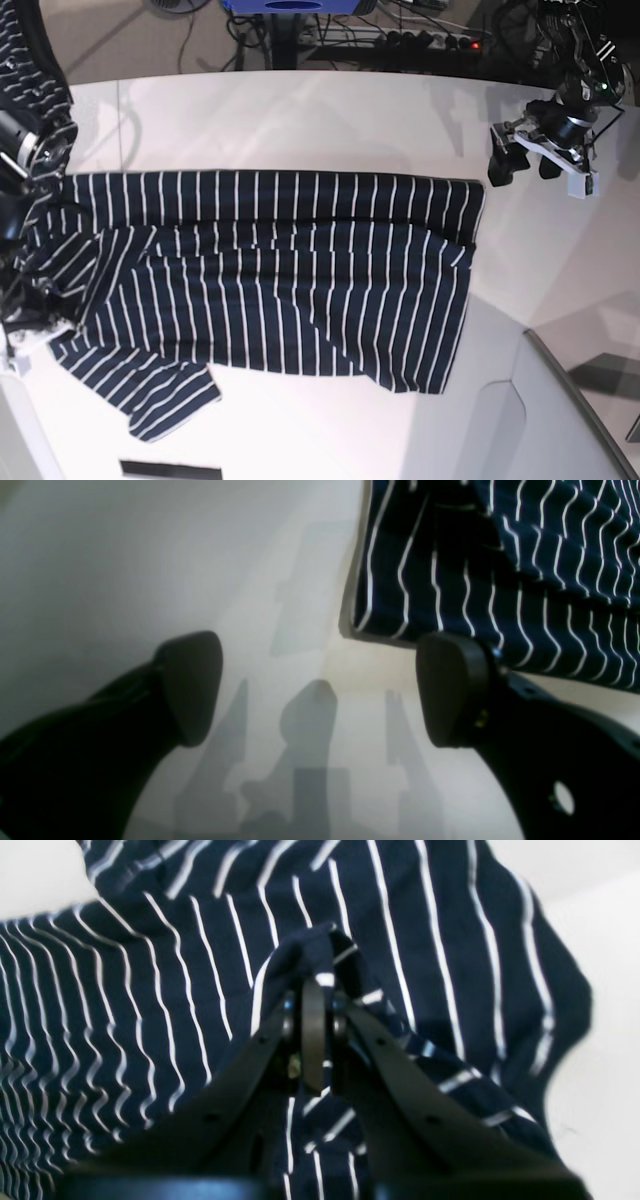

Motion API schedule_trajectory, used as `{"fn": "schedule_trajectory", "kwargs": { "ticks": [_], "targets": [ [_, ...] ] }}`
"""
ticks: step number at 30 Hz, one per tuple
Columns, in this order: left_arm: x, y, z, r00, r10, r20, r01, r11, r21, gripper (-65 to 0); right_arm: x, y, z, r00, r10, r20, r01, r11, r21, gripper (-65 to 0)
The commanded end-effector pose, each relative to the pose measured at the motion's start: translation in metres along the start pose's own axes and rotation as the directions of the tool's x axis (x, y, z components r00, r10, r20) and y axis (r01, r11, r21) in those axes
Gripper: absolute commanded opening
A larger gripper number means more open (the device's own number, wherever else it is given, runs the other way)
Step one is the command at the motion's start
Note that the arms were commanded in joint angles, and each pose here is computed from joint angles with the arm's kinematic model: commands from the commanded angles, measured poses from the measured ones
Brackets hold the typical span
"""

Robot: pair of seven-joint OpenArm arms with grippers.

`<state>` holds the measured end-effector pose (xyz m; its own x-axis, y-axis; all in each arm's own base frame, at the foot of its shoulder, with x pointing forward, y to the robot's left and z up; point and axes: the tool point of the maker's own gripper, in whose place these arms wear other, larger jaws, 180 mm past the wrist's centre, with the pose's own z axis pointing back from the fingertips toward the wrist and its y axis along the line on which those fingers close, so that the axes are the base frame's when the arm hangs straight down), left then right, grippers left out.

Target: Layout the t-shirt on the table in an organized manner, then fold the t-shirt properly

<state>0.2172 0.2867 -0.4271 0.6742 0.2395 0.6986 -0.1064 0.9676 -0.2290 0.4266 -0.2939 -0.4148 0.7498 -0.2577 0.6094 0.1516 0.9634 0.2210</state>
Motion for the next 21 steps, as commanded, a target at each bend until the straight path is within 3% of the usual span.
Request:
{"fn": "schedule_trajectory", "kwargs": {
  "ticks": [1, 2, 5, 7, 11, 14, 17, 19, 21],
  "targets": [
    [0.011, 0.002, 0.001, 0.999, -0.004, 0.037, 0.005, 1.0, -0.007, -6.4, 0.033, 0.0, 0.007, 0.996, -0.001, 0.086, 0.0, 1.0, 0.007, -61.4],
    [0.008, 0.003, 0.0, 1.0, 0.002, 0.031, -0.002, 1.0, -0.006, -6.4, 0.035, 0.002, 0.006, 0.996, -0.002, 0.093, 0.001, 1.0, 0.01, -57.0],
    [-0.001, 0.005, -0.002, 1.0, 0.021, 0.01, -0.021, 1.0, -0.005, -6.4, 0.038, 0.005, 0.006, 0.994, -0.006, 0.11, 0.004, 1.0, 0.017, -33.9],
    [-0.002, 0.005, -0.002, 1.0, 0.023, 0.008, -0.023, 1.0, -0.005, -6.4, 0.051, 0.002, 0.013, 0.985, -0.001, 0.17, 0.0, 1.0, 0.007, -24.3],
    [-0.006, 0.006, -0.001, 1.0, 0.024, -0.002, -0.024, 1.0, -0.003, -6.4, 0.051, -0.02, 0.037, 0.963, 0.071, 0.259, -0.052, 0.996, -0.078, -26.4],
    [-0.008, 0.006, 0.0, 1.0, 0.024, -0.005, -0.024, 1.0, -0.002, -6.4, 0.022, -0.033, 0.058, 0.965, 0.102, 0.243, -0.068, 0.987, -0.144, -24.6],
    [-0.013, 0.007, 0.003, 0.999, 0.032, -0.013, -0.032, 0.999, -0.004, -6.4, -0.023, -0.062, 0.084, 0.98, -0.018, 0.199, 0.061, 0.975, -0.213, -14.9],
    [-0.014, 0.006, 0.002, 0.999, 0.036, -0.015, -0.036, 0.999, -0.005, -6.4, -0.056, -0.084, 0.102, 0.961, -0.167, 0.22, 0.221, 0.943, -0.249, -11.1],
    [-0.015, 0.005, 0.002, 0.999, 0.037, -0.015, -0.037, 0.999, -0.005, -6.4, -0.082, -0.097, 0.109, 0.937, -0.261, 0.232, 0.319, 0.909, -0.267, -12.3]
  ]
}}
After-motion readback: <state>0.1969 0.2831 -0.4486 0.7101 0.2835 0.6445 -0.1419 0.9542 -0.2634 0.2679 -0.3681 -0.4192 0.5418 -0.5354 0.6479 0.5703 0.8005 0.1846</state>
